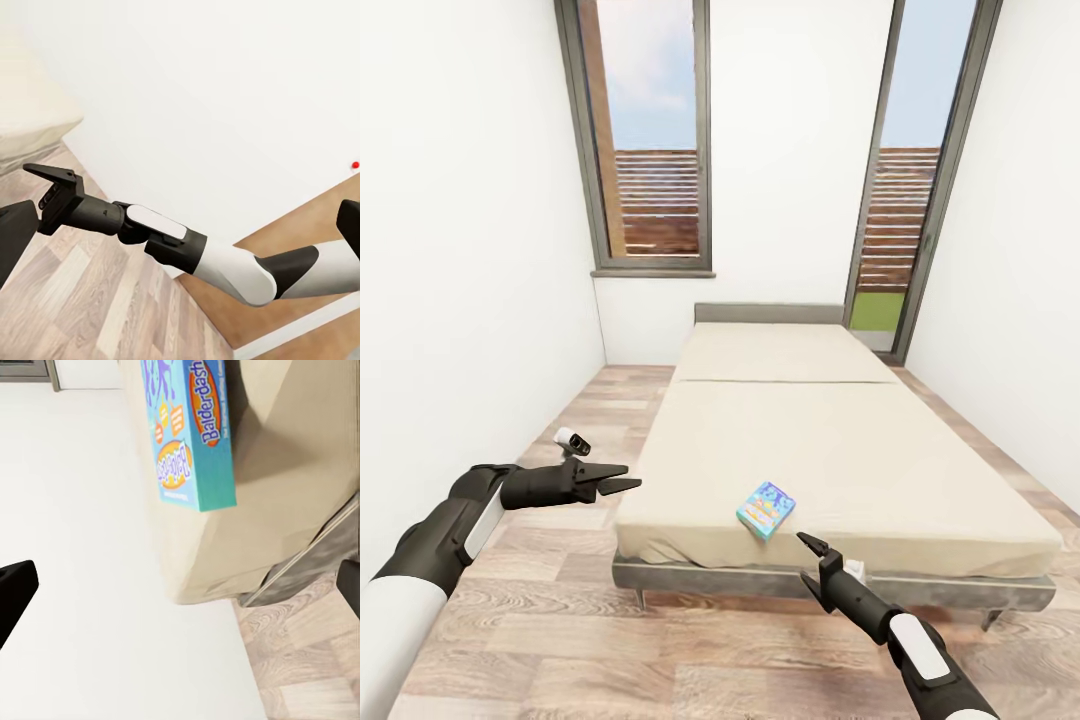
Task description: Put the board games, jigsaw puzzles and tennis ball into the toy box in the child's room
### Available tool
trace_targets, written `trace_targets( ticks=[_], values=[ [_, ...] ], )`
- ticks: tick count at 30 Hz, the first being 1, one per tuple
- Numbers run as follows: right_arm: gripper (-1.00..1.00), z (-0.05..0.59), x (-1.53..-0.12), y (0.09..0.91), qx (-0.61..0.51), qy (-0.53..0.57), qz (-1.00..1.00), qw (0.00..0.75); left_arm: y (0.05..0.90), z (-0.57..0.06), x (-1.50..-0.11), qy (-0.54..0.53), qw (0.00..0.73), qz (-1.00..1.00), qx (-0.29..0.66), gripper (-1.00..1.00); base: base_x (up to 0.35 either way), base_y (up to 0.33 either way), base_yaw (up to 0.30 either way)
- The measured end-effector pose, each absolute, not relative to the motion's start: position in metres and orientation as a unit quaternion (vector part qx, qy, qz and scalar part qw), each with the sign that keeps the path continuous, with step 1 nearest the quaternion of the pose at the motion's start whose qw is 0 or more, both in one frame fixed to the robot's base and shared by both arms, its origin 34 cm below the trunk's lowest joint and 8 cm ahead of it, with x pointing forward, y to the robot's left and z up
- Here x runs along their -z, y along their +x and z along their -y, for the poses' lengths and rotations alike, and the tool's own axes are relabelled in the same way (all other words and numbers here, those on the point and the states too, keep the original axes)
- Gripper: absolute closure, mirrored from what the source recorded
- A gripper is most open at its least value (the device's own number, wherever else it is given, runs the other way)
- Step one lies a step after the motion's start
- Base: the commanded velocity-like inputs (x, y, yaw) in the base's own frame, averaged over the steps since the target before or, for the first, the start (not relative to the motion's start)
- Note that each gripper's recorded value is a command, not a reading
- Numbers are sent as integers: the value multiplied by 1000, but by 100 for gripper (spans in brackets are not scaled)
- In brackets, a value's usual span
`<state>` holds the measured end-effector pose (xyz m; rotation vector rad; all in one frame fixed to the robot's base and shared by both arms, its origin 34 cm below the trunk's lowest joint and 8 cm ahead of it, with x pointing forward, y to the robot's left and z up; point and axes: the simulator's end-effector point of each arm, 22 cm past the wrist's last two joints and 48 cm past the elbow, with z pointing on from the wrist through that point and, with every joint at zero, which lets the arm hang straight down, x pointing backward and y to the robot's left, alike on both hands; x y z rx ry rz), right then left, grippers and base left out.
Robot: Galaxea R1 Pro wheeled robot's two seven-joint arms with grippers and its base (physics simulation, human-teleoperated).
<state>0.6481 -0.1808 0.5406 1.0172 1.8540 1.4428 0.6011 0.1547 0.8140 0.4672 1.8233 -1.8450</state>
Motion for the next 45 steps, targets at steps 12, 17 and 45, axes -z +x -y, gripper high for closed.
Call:
trace_targets(
  ticks=[12,17,45],
  values=[
    [-100,181,-514,642,-539,380,-695,287,595,-154,-788,172,250,-670,677,-100,0,0,0],
    [-100,181,-514,642,-539,380,-695,287,595,-155,-788,172,251,-670,678,-100,0,0,0],
    [-100,181,-514,642,-538,379,-696,286,595,-155,-788,173,251,-669,677,-100,56,48,0]
  ],
)
